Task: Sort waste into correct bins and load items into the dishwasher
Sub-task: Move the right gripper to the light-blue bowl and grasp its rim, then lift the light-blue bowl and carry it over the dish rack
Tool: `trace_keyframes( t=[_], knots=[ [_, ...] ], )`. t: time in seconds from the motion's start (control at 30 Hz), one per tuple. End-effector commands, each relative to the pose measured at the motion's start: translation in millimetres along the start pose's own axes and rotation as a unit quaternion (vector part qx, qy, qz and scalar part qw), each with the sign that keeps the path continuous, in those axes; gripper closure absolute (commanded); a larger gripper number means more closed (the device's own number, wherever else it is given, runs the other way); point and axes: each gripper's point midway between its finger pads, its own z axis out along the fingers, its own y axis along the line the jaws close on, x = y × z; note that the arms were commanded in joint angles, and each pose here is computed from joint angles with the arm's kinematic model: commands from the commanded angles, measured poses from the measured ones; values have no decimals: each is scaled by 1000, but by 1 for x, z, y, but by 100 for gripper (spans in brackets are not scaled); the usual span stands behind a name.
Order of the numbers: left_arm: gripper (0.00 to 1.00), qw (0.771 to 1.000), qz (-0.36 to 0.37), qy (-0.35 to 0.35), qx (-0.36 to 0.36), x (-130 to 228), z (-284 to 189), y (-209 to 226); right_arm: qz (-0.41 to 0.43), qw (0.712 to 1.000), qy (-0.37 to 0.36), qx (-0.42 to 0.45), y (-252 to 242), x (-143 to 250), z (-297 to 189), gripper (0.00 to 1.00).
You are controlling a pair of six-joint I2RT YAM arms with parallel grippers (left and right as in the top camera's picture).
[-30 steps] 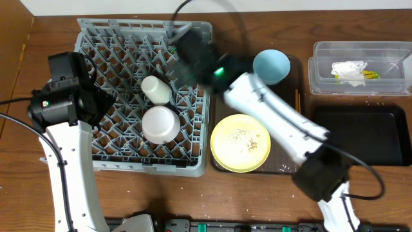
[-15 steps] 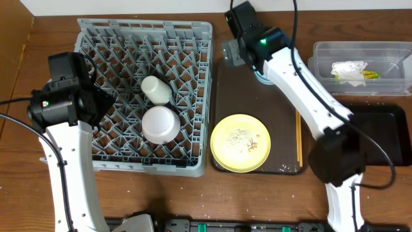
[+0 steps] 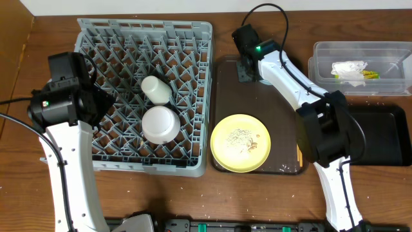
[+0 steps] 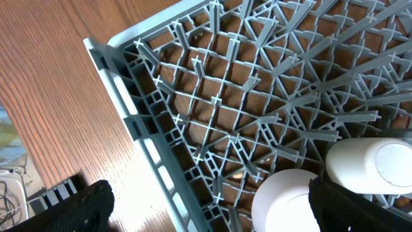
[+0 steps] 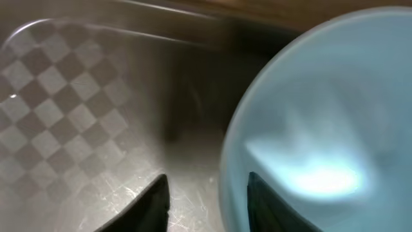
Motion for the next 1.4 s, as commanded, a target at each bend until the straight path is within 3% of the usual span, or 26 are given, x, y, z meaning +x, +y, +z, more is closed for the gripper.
trace_keyframes(
  t=[0.0,0.03,0.23,0.37,0.57,0.83,0.9,1.17,1.37],
  knots=[
    [2,1000,-11,-7,3,-4,-4,1,7,1000,-11,-8,8,-7,-7,87],
    [2,1000,-11,-7,3,-4,-4,1,8,1000,-16,-11,9,-10,-12,98],
    [2,1000,-11,-7,3,-4,-4,1,16,992,-81,-97,33,-55,-85,99],
    [2,1000,-11,-7,3,-4,-4,1,4,966,-139,-219,72,-84,-140,99],
    [2,1000,-11,-6,3,-4,-4,1,-62,853,-228,-465,149,-116,-222,99],
    [2,1000,-11,-7,3,-4,-4,1,-73,719,-288,-629,223,-124,-267,99],
    [2,1000,-11,-7,3,-4,-4,1,-75,700,-285,-650,242,-116,-268,99],
    [2,1000,-11,-7,3,-4,-4,1,-94,690,-249,-673,303,-72,-233,99],
    [2,1000,-11,-7,3,-4,-4,1,-98,691,-237,-676,308,-65,-221,99]
  ],
)
